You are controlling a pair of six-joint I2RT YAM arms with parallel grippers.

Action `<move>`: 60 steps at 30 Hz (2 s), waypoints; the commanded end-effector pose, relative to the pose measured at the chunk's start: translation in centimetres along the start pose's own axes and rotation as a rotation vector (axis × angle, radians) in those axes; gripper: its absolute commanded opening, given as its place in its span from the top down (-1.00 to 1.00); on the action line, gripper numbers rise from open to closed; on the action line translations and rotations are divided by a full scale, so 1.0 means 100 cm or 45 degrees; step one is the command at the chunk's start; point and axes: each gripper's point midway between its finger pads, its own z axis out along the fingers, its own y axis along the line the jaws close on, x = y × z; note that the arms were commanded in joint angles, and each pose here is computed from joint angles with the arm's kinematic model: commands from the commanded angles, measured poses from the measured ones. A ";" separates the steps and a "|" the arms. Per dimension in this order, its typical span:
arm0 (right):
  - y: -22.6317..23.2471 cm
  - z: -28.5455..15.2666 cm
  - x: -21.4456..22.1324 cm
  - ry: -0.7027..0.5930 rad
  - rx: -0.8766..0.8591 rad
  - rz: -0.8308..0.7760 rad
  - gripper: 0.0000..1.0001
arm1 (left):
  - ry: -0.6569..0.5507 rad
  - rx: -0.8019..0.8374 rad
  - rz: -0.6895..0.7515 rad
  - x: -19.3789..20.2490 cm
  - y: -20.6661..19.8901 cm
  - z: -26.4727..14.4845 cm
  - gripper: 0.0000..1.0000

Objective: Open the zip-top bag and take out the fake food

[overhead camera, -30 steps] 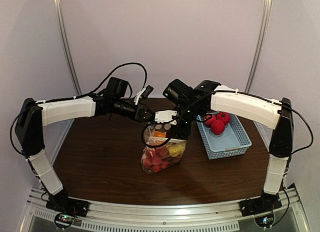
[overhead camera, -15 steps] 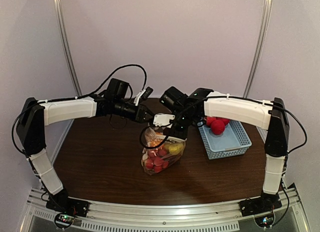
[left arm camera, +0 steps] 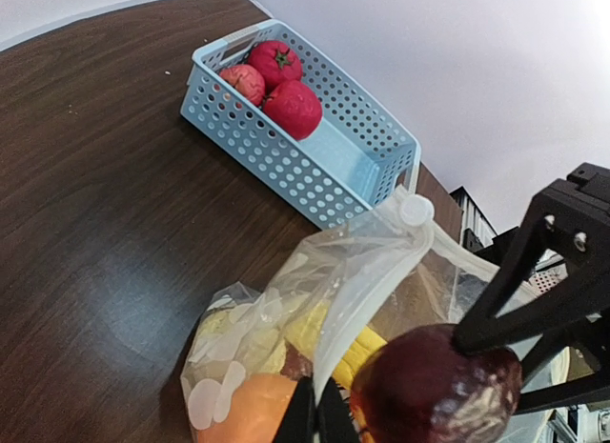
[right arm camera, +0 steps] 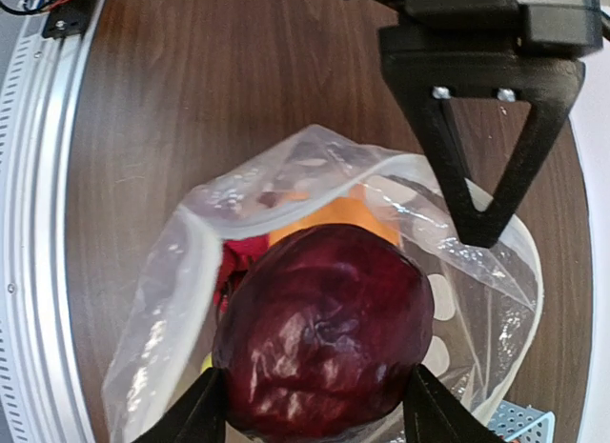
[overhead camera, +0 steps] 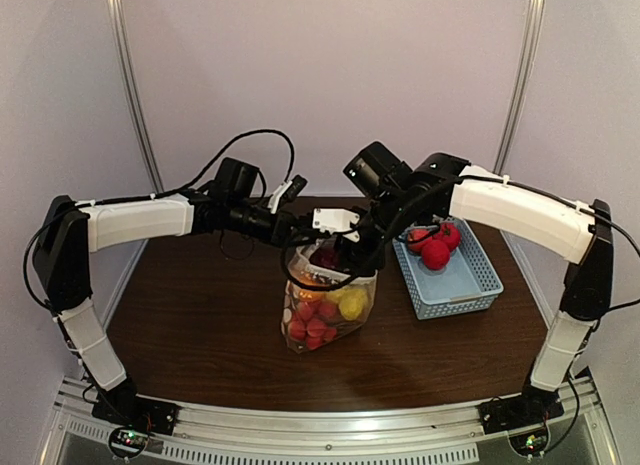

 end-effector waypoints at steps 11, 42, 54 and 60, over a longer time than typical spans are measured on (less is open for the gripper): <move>0.001 -0.062 -0.008 -0.190 -0.065 0.027 0.09 | -0.083 -0.039 0.237 -0.037 -0.021 -0.018 1.00; -0.143 -0.090 0.269 0.258 0.534 0.854 0.10 | -0.054 -0.142 0.196 -0.049 -0.024 -0.020 1.00; -0.156 -0.073 0.326 0.545 0.661 0.800 0.09 | -0.051 -0.131 0.202 -0.050 -0.028 -0.022 1.00; -0.150 -0.048 0.343 0.595 0.619 0.801 0.09 | -0.042 -0.108 0.191 -0.049 -0.029 -0.020 1.00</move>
